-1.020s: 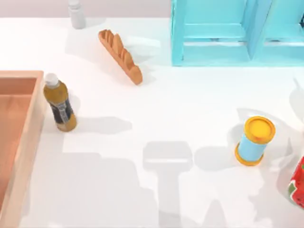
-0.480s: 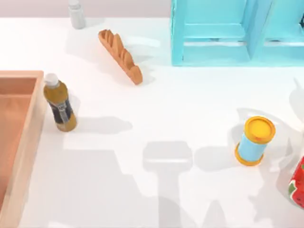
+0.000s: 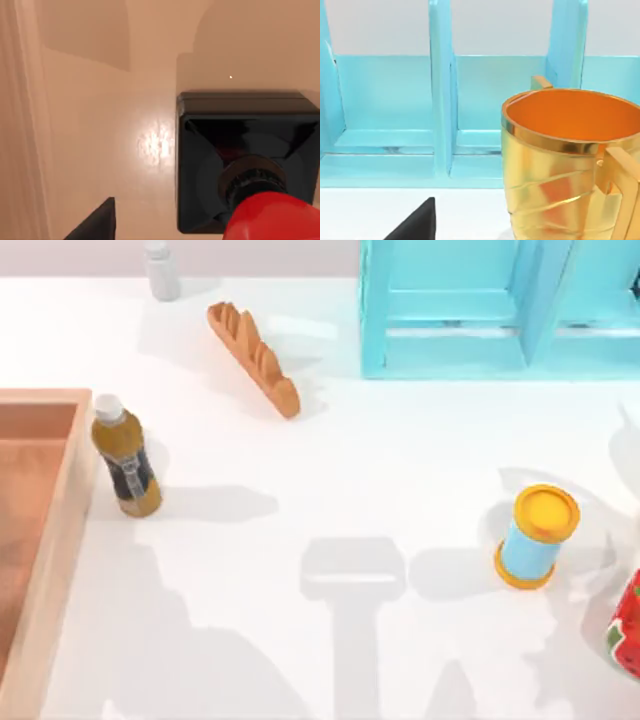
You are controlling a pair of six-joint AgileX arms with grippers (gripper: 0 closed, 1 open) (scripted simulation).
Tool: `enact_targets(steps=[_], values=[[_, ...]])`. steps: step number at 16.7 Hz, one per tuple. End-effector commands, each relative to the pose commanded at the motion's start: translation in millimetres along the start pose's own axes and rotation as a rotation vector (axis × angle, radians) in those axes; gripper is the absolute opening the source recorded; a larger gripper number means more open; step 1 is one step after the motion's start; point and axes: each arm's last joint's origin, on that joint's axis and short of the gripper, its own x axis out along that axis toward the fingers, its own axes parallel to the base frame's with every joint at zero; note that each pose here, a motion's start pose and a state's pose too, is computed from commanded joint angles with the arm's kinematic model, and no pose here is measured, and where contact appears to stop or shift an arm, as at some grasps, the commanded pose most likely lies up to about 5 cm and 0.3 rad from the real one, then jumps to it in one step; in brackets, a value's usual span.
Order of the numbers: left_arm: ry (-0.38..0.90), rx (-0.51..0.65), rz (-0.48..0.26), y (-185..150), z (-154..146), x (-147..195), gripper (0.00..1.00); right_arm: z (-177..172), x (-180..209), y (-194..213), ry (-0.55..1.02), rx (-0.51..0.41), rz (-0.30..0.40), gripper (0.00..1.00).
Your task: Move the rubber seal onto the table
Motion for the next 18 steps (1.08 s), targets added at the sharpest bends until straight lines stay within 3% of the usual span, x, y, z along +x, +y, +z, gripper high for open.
enact_targets(steps=[3, 7, 18], values=[[0.012, 0.0, -0.004, -1.3, -4.2, 19.6, 1.0, 0.0, 0.0, 0.0, 0.0, 0.0, 0.0, 1.0], [0.012, 0.0, -0.005, -1.3, -4.3, 20.3, 1.0, 0.0, 0.0, 0.0, 0.0, 0.0, 0.0, 1.0], [0.012, 0.0, -0.005, -1.3, -4.3, 20.3, 0.17, 0.0, 0.0, 0.0, 0.0, 0.0, 0.0, 1.0]])
